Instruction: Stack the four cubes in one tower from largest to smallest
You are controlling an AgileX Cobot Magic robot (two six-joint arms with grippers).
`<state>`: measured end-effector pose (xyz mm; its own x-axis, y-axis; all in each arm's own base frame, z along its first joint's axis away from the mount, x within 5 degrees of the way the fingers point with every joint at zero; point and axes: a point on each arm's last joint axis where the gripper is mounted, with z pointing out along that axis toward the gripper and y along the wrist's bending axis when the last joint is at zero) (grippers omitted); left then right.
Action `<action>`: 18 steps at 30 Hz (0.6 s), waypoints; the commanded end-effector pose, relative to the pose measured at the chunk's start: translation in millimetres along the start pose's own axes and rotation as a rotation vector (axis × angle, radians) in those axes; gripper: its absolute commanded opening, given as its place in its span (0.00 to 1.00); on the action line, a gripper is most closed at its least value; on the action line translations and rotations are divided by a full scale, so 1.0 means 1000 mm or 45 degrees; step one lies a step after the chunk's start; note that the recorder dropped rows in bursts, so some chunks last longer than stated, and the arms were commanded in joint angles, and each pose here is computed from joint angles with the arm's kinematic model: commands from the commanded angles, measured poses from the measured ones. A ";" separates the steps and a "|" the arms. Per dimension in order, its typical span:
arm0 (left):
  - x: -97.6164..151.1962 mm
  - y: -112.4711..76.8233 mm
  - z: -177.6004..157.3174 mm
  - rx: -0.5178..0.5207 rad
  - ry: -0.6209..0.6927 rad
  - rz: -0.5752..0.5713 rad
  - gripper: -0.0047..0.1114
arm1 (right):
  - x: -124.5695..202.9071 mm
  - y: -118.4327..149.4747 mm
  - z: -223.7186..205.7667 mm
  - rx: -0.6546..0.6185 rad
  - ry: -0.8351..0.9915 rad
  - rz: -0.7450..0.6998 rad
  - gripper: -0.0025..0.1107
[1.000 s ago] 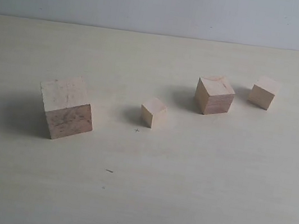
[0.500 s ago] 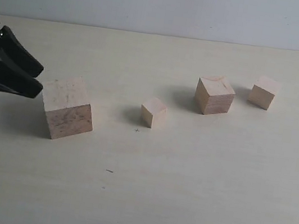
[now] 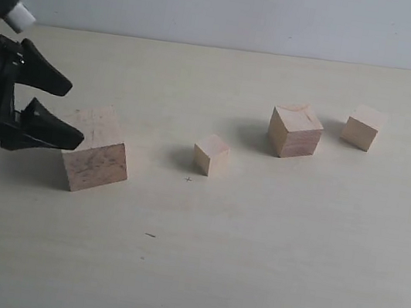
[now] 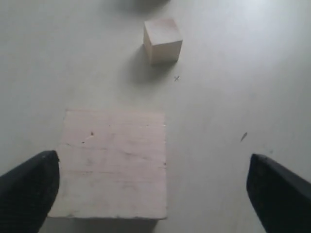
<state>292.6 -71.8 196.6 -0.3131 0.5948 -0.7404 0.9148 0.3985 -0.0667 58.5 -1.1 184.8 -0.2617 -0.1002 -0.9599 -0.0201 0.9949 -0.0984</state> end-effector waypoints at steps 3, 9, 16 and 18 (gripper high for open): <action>0.010 0.009 0.026 -0.075 0.088 0.258 0.94 | 0.001 0.000 0.001 0.004 0.006 0.003 0.02; 0.026 0.022 0.043 -0.131 0.121 0.128 0.94 | 0.001 0.000 0.001 0.004 0.006 0.003 0.02; 0.032 0.027 0.056 -0.072 0.110 0.081 0.94 | 0.001 0.000 0.001 0.004 0.006 0.003 0.02; 0.029 0.028 0.056 -0.080 0.088 0.060 0.92 | 0.001 0.000 0.001 0.004 0.006 0.003 0.02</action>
<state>320.6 -78.9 132.6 -0.2815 0.6863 -0.6707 0.9164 0.3994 0.0241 58.5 -1.1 184.8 -0.2617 -0.1002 -0.9599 -0.0201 0.9949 -0.0984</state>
